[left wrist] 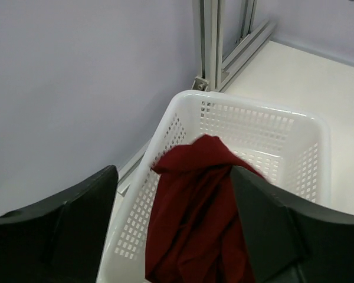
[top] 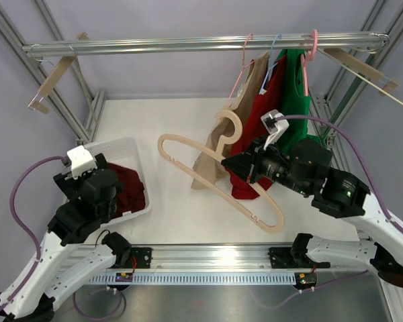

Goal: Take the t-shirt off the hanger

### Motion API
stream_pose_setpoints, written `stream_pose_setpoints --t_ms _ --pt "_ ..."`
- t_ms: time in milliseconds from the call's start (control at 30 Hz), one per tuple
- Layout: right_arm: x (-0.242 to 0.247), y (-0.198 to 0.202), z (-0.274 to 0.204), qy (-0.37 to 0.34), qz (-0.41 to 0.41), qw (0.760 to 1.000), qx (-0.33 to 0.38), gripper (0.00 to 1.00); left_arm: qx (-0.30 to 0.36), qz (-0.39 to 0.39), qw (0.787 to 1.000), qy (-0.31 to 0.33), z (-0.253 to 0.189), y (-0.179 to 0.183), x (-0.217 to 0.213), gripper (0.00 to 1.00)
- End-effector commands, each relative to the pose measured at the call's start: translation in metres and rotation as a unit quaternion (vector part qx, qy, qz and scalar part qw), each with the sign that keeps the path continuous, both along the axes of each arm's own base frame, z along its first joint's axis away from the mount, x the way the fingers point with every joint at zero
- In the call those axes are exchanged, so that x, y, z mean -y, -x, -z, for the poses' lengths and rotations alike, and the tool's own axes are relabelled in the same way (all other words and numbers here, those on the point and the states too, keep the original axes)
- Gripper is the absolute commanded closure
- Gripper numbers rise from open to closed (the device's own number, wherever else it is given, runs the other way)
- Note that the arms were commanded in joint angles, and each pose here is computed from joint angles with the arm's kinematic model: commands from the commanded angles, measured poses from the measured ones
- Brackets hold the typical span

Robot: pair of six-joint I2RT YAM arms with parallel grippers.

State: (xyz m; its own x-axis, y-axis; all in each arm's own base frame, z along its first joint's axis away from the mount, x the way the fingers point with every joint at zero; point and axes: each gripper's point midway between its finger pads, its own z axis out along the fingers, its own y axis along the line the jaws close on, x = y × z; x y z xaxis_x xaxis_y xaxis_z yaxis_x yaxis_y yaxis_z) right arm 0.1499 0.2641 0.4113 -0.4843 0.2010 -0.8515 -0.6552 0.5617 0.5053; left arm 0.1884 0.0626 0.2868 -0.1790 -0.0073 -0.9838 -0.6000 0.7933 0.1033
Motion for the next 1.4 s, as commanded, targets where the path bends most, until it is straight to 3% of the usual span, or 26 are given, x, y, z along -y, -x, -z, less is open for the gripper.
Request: stream_pose_setpoints --t_ms 0,67,233,300,333,400,433,500,533,567,600,700,733,833,967,1167,1367 --pt "-0.006 -0.028 -0.018 0.009 0.055 0.998 0.033 1.0 0.049 -0.003 0.998 0.049 -0.011 0.002 -0.001 0.11" --pt "-0.018 -0.043 -0.016 0.031 0.079 0.996 0.038 1.0 0.057 0.014 0.996 0.067 -0.014 0.003 0.002 0.02" --pt "-0.044 -0.077 -0.032 0.07 0.138 0.985 0.071 1.0 0.08 0.106 0.981 0.139 -0.027 0.003 0.026 0.01" --pt "-0.062 -0.097 -0.019 0.113 0.156 0.978 0.082 1.0 0.086 0.172 0.966 0.174 -0.038 0.004 0.046 0.01" --pt "-0.064 -0.102 -0.036 0.104 0.166 0.976 0.095 1.0 0.094 0.196 0.958 0.189 -0.044 0.008 0.051 0.01" --pt "-0.083 -0.124 -0.025 0.144 0.182 0.966 0.113 1.0 0.092 0.278 0.932 0.214 -0.052 0.013 0.078 0.01" --pt "-0.086 -0.128 -0.045 0.131 0.191 0.965 0.126 1.0 0.099 0.304 0.921 0.223 -0.055 0.018 0.084 0.01" --pt "-0.11 -0.144 -0.034 0.161 0.189 0.958 0.141 1.0 0.08 0.383 0.891 0.231 -0.049 0.026 0.112 0.01" --pt "-0.113 -0.146 -0.057 0.14 0.191 0.959 0.153 1.0 0.085 0.408 0.878 0.236 -0.049 0.033 0.118 0.01" --pt "-0.13 -0.156 -0.043 0.158 0.187 0.958 0.152 1.0 0.075 0.446 0.858 0.244 -0.046 0.04 0.132 0.01" --pt "-0.133 -0.157 -0.069 0.134 0.186 0.959 0.168 1.0 0.059 0.462 0.85 0.246 -0.033 0.041 0.141 0.01" --pt "-0.162 -0.177 -0.048 0.165 0.173 0.956 0.17 1.0 0.05 0.511 0.817 0.263 -0.018 0.055 0.158 0.01" --pt "-0.16 -0.181 -0.068 0.14 0.181 0.956 0.181 1.0 0.034 0.522 0.811 0.263 -0.001 0.054 0.165 0.01" --pt "-0.179 -0.209 -0.058 0.133 0.194 0.952 0.197 1.0 0.024 0.571 0.771 0.282 0.015 0.063 0.189 0.01" --pt "-0.18 -0.239 -0.055 0.108 0.218 0.95 0.196 1.0 0.024 0.589 0.755 0.287 0.019 0.065 0.197 0.01" --pt "-0.186 -0.253 -0.071 0.064 0.22 0.949 0.217 1.0 0.016 0.603 0.746 0.281 0.021 0.065 0.204 0.01" --pt "-0.186 -0.264 -0.071 0.055 0.23 0.946 0.222 1.0 0.018 0.603 0.747 0.28 0.022 0.063 0.204 0.01"
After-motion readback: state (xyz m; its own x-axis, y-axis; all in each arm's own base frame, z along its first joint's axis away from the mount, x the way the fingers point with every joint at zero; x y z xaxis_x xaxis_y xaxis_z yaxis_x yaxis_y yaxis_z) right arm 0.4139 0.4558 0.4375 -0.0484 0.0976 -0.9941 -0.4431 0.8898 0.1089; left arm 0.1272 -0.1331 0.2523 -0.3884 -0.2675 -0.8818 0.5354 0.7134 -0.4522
